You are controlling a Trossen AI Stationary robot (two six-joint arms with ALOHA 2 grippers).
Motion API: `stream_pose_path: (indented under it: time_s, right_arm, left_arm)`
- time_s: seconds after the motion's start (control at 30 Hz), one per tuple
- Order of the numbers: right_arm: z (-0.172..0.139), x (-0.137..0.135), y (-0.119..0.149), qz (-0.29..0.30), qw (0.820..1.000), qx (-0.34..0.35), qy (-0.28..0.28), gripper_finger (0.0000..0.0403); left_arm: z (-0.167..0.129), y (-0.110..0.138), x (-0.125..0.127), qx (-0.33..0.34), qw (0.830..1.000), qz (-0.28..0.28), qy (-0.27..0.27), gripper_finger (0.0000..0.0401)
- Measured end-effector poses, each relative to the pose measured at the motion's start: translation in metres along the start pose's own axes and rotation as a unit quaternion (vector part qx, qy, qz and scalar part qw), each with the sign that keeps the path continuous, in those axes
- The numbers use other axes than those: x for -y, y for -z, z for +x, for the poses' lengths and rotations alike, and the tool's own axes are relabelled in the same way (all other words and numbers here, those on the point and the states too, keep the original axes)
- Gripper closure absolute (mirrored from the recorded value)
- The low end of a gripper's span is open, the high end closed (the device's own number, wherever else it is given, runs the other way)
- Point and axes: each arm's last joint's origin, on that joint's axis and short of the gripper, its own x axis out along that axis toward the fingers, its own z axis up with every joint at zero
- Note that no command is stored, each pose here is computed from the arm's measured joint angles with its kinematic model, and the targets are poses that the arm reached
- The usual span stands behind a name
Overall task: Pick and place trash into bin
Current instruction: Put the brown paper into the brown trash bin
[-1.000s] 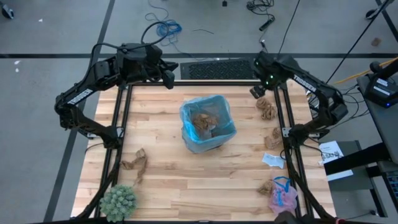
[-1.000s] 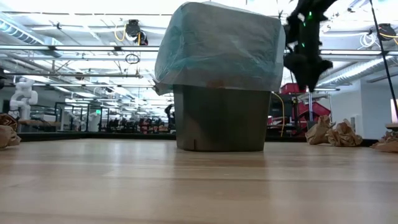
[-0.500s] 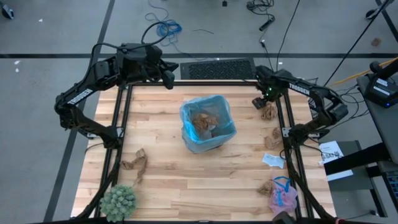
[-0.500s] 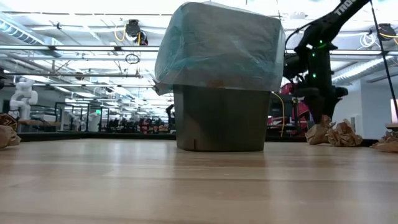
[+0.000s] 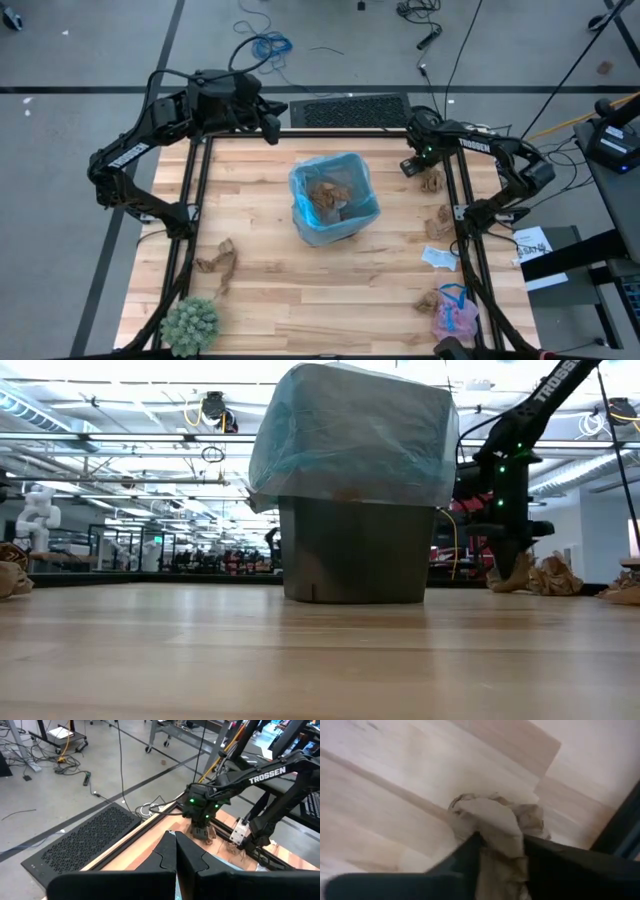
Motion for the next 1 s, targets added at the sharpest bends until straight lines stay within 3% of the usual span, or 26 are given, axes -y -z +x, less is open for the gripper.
stream_pose_path:
  time_s: [0.07, 0.13, 0.3, 0.47, 0.53, 0.63, 0.77, 0.9, 1.0]
  right_arm:
    - [0.0, 0.0, -0.002, 0.0, 1.0, 0.009, -0.002, 0.0367]
    - [-0.008, -0.001, -0.003, -0.003, 1.0, 0.022, -0.004, 0.0391]
    - [-0.054, -0.003, -0.012, 0.002, 0.996, 0.079, -0.039, 0.0399]
    - [-0.134, -0.004, -0.014, -0.01, 0.977, 0.173, -0.121, 0.0402]
    - [-0.171, -0.003, -0.011, -0.016, 0.961, 0.216, -0.169, 0.0402]
    - [-0.224, -0.003, -0.003, -0.046, 0.922, 0.286, -0.255, 0.0402]
    - [-0.283, -0.017, 0.008, -0.108, 0.875, 0.359, -0.306, 0.0403]
    - [-0.314, -0.045, 0.011, -0.17, 0.843, 0.379, -0.343, 0.0403]
    - [-0.323, -0.07, 0.008, -0.207, 0.831, 0.372, -0.357, 0.0403]
  left_arm:
    - [0.0, 0.0, 0.0, -0.001, 1.0, 0.0, 0.003, 0.0401]
    - [0.0, 0.0, 0.0, -0.002, 1.0, 0.0, 0.006, 0.0401]
    - [0.0, 0.0, 0.0, -0.005, 1.0, 0.001, 0.008, 0.0401]
    - [0.0, 0.001, 0.0, -0.009, 1.0, 0.001, 0.007, 0.0401]
    - [0.0, 0.001, 0.0, -0.009, 1.0, 0.002, 0.006, 0.0401]
    - [0.0, 0.001, -0.001, -0.009, 1.0, 0.001, 0.005, 0.0401]
    - [0.0, 0.001, -0.001, -0.009, 1.0, 0.001, 0.004, 0.0401]
    - [0.0, 0.001, -0.001, -0.009, 1.0, 0.001, 0.004, 0.0401]
    - [0.0, 0.0, -0.001, -0.003, 1.0, 0.0, -0.007, 0.0401]
